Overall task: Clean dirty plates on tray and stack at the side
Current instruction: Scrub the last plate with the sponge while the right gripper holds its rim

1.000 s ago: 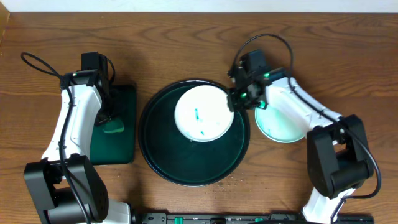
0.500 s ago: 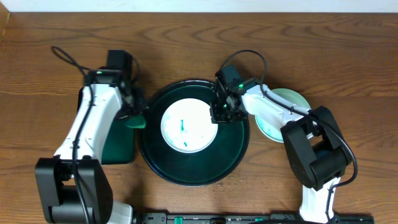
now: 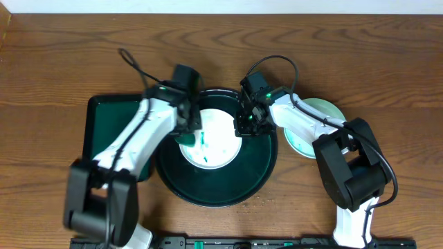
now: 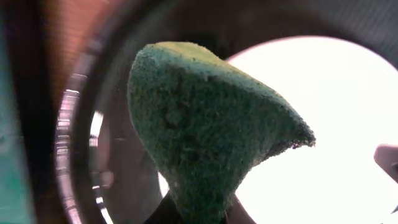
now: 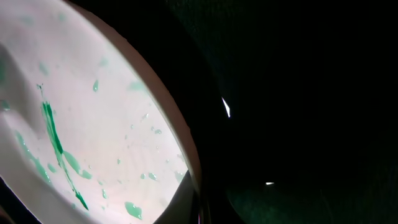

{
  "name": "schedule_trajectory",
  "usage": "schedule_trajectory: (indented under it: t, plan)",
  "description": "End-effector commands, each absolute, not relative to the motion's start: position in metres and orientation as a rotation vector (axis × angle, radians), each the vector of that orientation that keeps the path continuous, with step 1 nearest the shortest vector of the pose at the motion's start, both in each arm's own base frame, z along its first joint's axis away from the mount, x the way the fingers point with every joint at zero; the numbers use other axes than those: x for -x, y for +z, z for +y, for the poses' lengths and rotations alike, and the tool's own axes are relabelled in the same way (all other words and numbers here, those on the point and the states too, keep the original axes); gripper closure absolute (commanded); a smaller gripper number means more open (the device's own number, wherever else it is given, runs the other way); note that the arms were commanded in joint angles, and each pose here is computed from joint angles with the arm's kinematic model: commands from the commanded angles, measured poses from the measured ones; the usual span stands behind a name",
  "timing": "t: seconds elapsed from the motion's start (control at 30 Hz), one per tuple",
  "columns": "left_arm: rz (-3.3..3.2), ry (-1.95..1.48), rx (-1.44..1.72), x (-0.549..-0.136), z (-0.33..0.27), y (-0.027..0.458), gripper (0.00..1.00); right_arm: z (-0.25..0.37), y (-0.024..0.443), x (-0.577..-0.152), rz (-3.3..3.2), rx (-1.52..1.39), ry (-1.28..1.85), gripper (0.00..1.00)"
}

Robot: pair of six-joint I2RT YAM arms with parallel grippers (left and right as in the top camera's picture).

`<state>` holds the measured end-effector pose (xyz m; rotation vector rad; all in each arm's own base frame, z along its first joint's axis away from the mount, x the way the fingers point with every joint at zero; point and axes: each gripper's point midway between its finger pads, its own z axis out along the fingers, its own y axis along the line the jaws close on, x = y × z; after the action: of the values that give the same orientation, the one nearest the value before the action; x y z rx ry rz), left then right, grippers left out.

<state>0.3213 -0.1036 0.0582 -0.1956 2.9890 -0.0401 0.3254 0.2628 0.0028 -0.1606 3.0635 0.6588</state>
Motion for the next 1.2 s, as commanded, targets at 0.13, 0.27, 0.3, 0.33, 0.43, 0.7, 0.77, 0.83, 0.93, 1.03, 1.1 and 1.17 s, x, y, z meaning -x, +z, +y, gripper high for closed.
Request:
schedule_trajectory:
  t: [0.13, 0.27, 0.3, 0.33, 0.43, 0.7, 0.77, 0.83, 0.93, 1.03, 1.1, 1.17]
  plan:
    - [3.138, 0.012, 0.162, -0.302, -0.114, 0.010, 0.93, 0.257, -0.003, -0.330, 3.075, 0.104, 0.638, 0.99]
    - [3.227, -0.137, 0.129, -0.288, -0.139, -0.005, 0.93, 0.257, -0.003, -0.330, 3.074, 0.104, 0.638, 0.99]
    - [3.243, -0.178, 0.106, -0.285, -0.147, -0.008, 0.93, 0.257, -0.003, -0.330, 3.074, 0.104, 0.638, 0.99]
    - [3.253, -0.216, 0.069, -0.282, -0.154, -0.010, 0.93, 0.257, -0.003, -0.330, 3.074, 0.104, 0.638, 0.99]
    - [3.250, -0.336, -0.143, -0.276, -0.177, -0.010, 0.93, 0.257, -0.003, -0.330, 3.074, 0.104, 0.638, 0.99]
    - [3.182, -0.370, -0.242, -0.291, -0.176, -0.010, 0.93, 0.257, -0.003, -0.330, 3.073, 0.110, 0.638, 0.99]
    - [3.152, -0.310, -0.190, -0.304, -0.162, -0.011, 0.93, 0.257, -0.003, -0.330, 3.073, 0.110, 0.638, 0.99]
    - [3.108, -0.122, -0.001, -0.323, -0.131, -0.014, 0.93, 0.257, -0.003, -0.330, 3.073, 0.110, 0.638, 0.99]
    - [3.019, 0.187, 0.381, -0.334, -0.081, -0.012, 0.93, 0.257, -0.003, -0.330, 3.073, 0.110, 0.638, 0.99]
    - [3.027, 0.249, 0.538, -0.324, -0.067, -0.012, 0.93, 0.257, -0.003, -0.330, 3.074, 0.110, 0.638, 0.99]
    - [3.066, 0.234, 0.534, -0.315, -0.071, -0.012, 0.93, 0.257, -0.003, -0.330, 3.073, 0.110, 0.638, 0.99]
    - [3.147, 0.126, 0.439, -0.305, -0.089, -0.014, 0.93, 0.258, -0.003, -0.331, 3.070, 0.111, 0.640, 0.99]
